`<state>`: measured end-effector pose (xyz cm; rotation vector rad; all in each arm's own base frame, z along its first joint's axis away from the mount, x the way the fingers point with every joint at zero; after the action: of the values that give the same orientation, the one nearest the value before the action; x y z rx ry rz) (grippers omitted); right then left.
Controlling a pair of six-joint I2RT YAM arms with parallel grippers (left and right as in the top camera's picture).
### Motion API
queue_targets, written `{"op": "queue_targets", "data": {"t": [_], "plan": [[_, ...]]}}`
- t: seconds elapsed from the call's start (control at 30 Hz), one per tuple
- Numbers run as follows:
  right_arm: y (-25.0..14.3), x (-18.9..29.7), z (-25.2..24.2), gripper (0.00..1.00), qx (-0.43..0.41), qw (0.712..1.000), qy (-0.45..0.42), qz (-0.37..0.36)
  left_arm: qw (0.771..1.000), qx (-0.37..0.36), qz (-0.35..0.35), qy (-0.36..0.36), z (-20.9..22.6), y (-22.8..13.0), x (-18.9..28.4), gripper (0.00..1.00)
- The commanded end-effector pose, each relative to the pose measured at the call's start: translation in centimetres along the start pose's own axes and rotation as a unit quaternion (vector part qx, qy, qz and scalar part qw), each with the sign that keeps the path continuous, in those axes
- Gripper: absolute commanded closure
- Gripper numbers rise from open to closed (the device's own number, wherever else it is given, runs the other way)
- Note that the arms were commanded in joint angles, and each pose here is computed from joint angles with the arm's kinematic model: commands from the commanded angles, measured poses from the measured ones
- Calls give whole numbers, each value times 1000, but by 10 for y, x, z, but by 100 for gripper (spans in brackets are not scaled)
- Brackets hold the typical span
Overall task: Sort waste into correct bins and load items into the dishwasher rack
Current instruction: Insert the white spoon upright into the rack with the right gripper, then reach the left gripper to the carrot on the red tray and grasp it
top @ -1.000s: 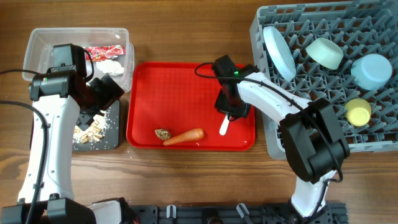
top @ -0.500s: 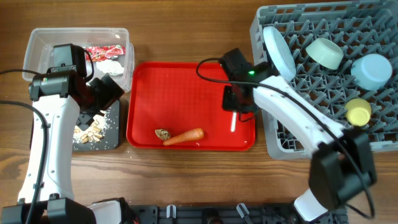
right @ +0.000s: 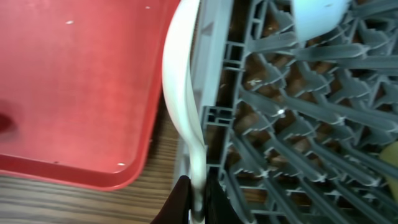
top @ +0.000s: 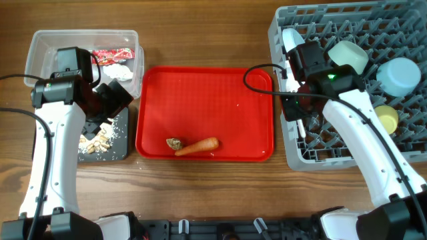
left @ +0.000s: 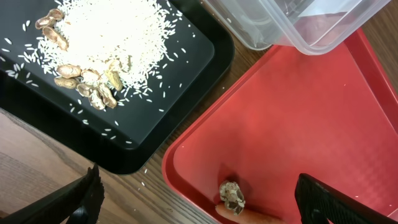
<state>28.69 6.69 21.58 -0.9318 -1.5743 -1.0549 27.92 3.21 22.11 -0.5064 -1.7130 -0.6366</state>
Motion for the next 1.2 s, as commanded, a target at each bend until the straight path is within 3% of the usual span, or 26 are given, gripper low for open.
{"op": "queue_targets", "data": {"t": [0.0,0.4,0.5,0.63,0.77,0.9,0.93,0.97,1.07,1.13,1.17], "plan": [[-1,-7,-13,96,5,1000,-22,17,1000,1,4,-1,1,-1,-1,0],[-16,-50,-21,88,-28,999,-21,36,1000,1,4,-1,1,-1,-1,0],[-15,-52,-21,76,-29,999,-22,32,1000,1,4,-2,1,-1,-1,0],[-14,-51,-17,73,-29,999,0,29,1000,-8,5,-3,-2,-4,-1,0],[-10,-40,-15,81,-30,999,13,12,996,-89,6,-14,-20,-19,-1,0],[-9,-5,-20,81,-38,998,5,-50,967,-250,8,-41,-56,-57,0,0],[-10,6,-21,73,-44,996,2,-72,960,-277,9,-43,-61,-67,0,0],[-12,17,-24,58,-60,994,-1,-95,951,-305,12,-47,-66,-76,1,0],[-23,48,-39,36,-139,978,-7,-153,926,-372,18,-55,-79,-103,2,0],[-32,63,-48,8,-175,968,4,-180,914,-401,18,-48,-84,-117,0,0],[-37,68,-53,0,-186,964,17,-188,906,-420,21,-46,-87,-123,-2,0]]}}
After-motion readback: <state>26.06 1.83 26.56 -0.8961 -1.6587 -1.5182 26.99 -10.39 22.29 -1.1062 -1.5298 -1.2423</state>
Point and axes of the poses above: each gripper's point midway between its finger pads, its own x axis back along the fingers, its own z axis along the line the jaws close on, y = z × x, the point moved 7 cm from there along x, back along the fingers, and after that the axes turned 5 degrees about x, right-handed, at the moved point
